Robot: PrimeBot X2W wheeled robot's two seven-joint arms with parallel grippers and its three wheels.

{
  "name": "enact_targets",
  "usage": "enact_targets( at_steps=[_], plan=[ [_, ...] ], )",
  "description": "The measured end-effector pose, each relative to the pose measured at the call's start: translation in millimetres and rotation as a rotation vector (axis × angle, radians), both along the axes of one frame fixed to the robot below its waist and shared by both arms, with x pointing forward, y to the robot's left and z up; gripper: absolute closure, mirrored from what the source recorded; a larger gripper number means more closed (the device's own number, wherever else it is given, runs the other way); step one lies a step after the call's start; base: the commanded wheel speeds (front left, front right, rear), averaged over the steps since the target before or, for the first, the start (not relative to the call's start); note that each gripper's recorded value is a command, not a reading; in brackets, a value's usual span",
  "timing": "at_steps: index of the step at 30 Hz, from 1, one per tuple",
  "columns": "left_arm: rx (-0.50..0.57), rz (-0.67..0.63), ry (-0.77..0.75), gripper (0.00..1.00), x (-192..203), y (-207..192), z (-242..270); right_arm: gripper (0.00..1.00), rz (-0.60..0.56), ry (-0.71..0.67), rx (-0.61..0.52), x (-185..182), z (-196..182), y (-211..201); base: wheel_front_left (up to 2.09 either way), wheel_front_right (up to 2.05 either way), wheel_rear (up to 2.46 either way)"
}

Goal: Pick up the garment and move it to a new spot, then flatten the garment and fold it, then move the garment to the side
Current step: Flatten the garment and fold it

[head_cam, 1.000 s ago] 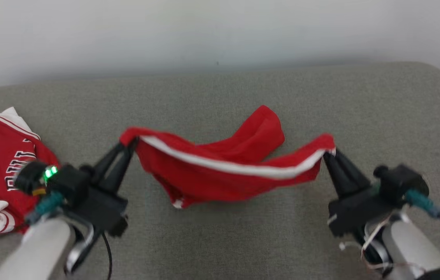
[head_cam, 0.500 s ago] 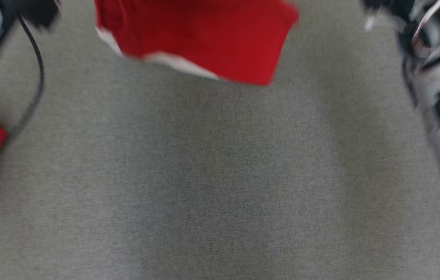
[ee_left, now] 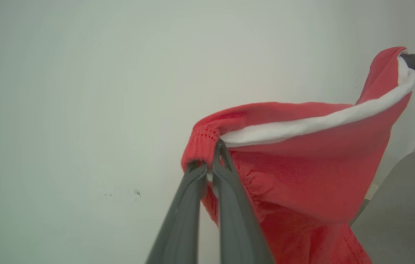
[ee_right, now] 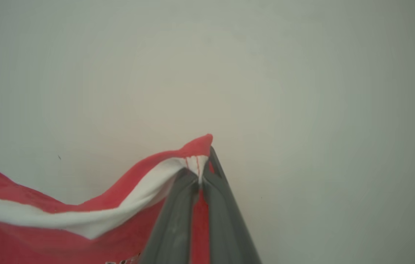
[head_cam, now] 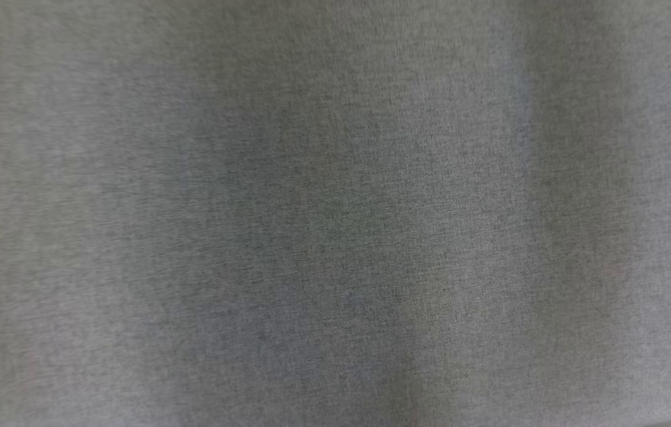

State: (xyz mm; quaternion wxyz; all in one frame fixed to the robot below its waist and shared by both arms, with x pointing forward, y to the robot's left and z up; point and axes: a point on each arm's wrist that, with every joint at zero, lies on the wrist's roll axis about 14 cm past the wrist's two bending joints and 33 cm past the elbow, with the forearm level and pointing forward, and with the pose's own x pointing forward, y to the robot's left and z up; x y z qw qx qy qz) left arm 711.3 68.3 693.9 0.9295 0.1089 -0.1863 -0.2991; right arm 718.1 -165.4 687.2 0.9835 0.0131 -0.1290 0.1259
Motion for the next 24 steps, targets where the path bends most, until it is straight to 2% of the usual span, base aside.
enact_targets(
  at_steps=[7,12,17,24],
  plan=[
    [-0.012,-0.027,0.064,1.00,19,-10,-42,1.00,-0.018,0.059,-0.024,14,-44,-9,0.00,0.00,0.00],
    [-0.053,-0.058,0.129,1.00,15,-13,-72,1.00,-0.014,0.106,-0.032,6,-77,-15,0.00,0.00,0.00],
    [-0.087,-0.097,0.205,1.00,-10,-11,-95,1.00,-0.002,0.149,-0.020,-20,-102,-27,0.00,0.00,0.00],
    [-0.133,-0.140,0.270,1.00,-77,-10,-112,1.00,0.049,0.242,0.000,-88,-141,-33,0.00,0.00,0.00]
  ],
)
